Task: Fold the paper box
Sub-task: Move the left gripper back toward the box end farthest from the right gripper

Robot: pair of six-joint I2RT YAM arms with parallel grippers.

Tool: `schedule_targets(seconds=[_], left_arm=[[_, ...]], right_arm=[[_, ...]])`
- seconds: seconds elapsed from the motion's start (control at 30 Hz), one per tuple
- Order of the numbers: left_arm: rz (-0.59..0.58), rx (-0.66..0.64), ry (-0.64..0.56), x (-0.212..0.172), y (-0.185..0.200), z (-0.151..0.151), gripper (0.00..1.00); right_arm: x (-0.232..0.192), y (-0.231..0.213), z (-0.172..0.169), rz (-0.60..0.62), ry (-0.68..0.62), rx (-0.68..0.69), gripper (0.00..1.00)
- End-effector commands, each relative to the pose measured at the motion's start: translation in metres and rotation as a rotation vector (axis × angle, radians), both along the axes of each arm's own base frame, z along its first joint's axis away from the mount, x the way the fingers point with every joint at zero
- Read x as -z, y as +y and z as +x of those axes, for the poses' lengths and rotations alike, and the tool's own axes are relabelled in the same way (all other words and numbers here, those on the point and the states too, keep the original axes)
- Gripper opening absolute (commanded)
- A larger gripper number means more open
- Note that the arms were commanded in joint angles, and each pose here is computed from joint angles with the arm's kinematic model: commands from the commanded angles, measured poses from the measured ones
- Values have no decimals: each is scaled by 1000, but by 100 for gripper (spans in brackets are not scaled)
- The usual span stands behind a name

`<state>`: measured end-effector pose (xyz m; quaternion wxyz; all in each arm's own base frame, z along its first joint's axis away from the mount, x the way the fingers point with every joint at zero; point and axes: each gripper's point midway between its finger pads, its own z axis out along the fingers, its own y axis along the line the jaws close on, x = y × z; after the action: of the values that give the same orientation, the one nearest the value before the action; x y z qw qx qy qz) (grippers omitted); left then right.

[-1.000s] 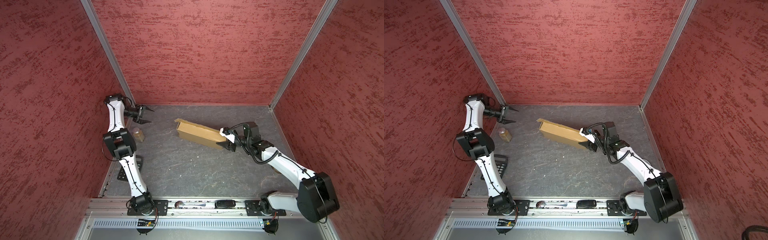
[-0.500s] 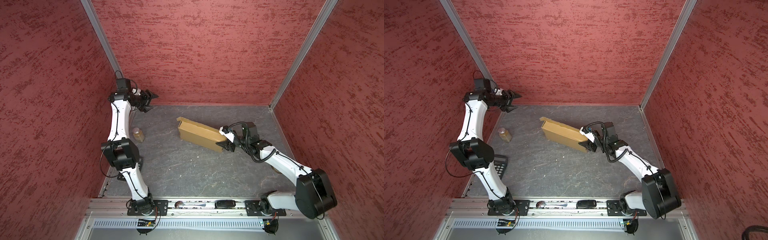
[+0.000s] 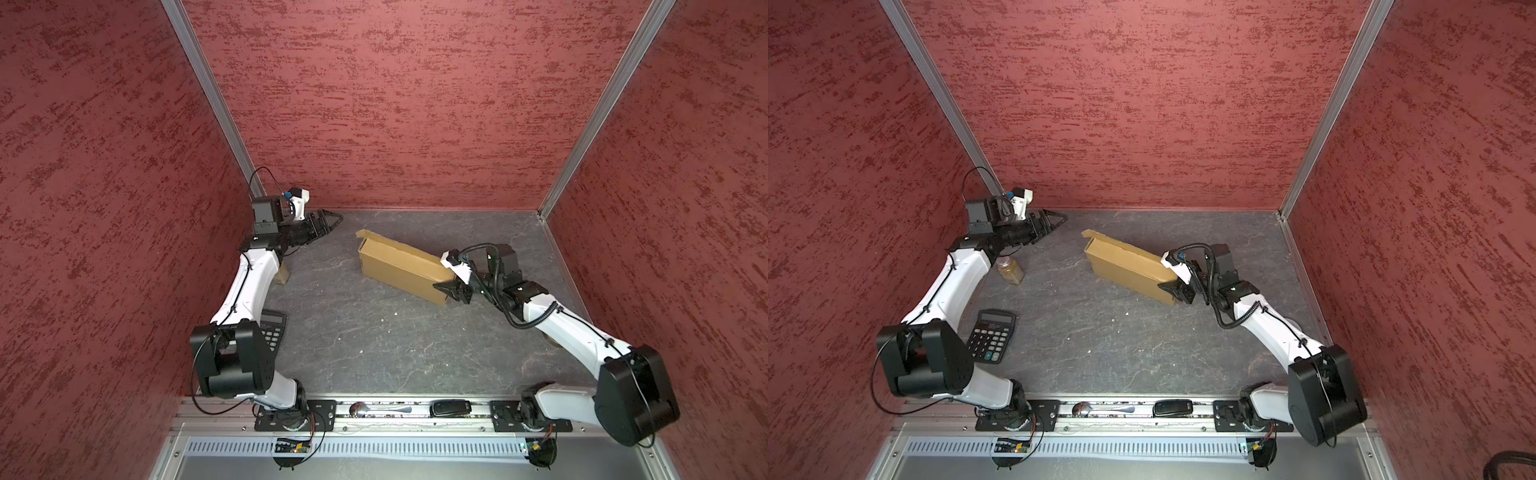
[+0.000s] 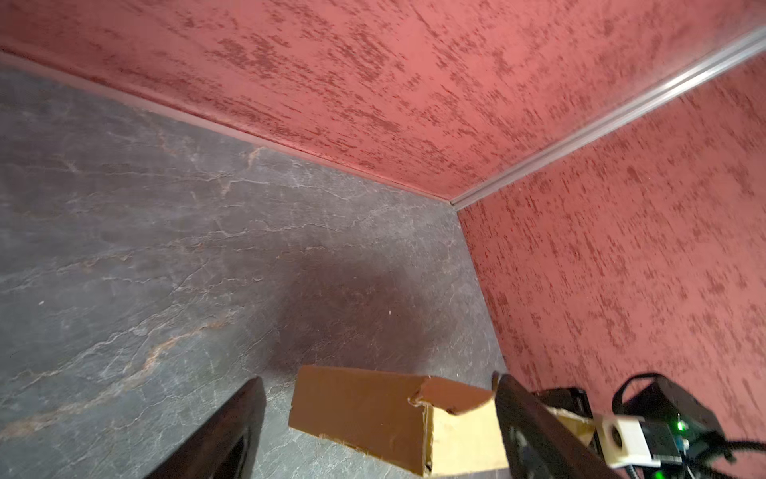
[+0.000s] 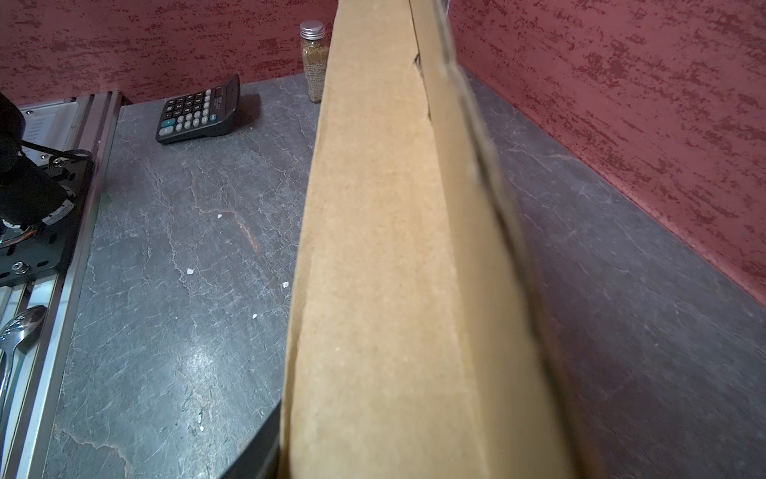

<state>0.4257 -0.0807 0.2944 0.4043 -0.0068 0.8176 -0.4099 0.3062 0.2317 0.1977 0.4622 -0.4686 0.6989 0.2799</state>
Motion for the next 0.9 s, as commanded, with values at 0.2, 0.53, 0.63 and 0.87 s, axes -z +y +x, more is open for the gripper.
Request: schedule_targets(seconds=[0.2,0.53,0.63,0.87], left_arm=[[64,215,-308,-40,-36,-19,89],[113,314,-301,-23,-71,-27,89],[121,318,-289,-17,-76,-26,89],[124,343,-271,-7,-89,-25,89]], right_arm=[[-13,2,-3,19,-36,-15,32],[-16,2,-5,24,-40,-17,32],[-16,2,-6,26,-39,-20,32],[-16,2,-6,26,-35,-20,31]])
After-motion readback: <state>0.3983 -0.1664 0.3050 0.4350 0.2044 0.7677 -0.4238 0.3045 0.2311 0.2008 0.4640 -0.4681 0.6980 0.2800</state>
